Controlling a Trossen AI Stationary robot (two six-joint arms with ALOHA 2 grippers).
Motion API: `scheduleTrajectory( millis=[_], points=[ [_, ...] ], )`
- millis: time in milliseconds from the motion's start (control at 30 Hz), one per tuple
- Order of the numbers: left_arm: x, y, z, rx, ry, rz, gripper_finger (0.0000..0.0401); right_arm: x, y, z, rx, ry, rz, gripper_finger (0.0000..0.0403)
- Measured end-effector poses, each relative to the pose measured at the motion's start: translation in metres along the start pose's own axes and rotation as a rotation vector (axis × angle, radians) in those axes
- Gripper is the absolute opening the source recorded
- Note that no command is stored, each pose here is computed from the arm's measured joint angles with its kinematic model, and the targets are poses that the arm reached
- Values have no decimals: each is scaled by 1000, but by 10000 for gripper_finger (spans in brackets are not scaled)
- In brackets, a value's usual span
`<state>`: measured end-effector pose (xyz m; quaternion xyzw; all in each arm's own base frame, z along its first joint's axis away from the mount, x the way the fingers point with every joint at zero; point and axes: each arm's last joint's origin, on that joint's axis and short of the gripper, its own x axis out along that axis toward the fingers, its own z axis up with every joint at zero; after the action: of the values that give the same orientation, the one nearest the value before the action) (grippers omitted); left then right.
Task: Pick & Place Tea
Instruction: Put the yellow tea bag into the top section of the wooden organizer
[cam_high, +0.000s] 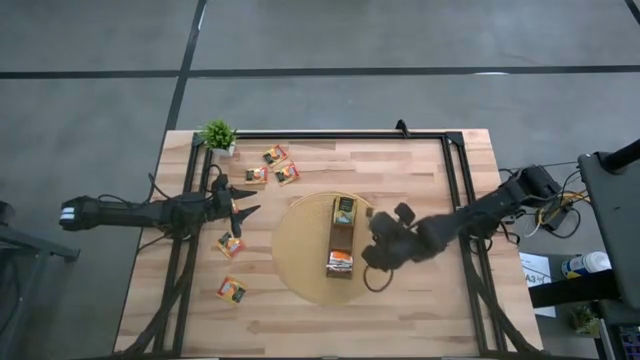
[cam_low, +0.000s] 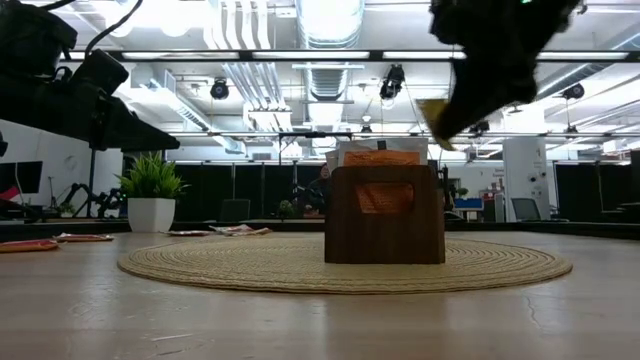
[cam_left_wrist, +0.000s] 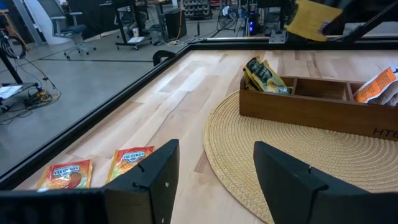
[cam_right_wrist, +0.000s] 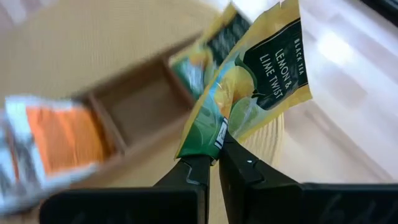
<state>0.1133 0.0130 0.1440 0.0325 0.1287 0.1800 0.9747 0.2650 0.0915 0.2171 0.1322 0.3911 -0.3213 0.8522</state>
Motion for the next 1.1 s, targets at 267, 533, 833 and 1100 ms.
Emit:
scheduleTrajectory(
  millis=[267, 533, 833, 1100],
  points=[
    [0, 0, 0, 0, 0, 0, 202, 27, -13, 27, 60, -31, -12, 13],
    [0, 0, 0, 0, 1, -1, 202, 69, -3, 33, 51, 10, -28, 13],
    [1, 0, -1, 4, 12, -3, 202, 105, 13, 47, 35, 57, -124, 13],
    [1, 0, -1, 5, 15, 0, 202, 122, 11, 56, 22, 151, -178, 55]
  ],
)
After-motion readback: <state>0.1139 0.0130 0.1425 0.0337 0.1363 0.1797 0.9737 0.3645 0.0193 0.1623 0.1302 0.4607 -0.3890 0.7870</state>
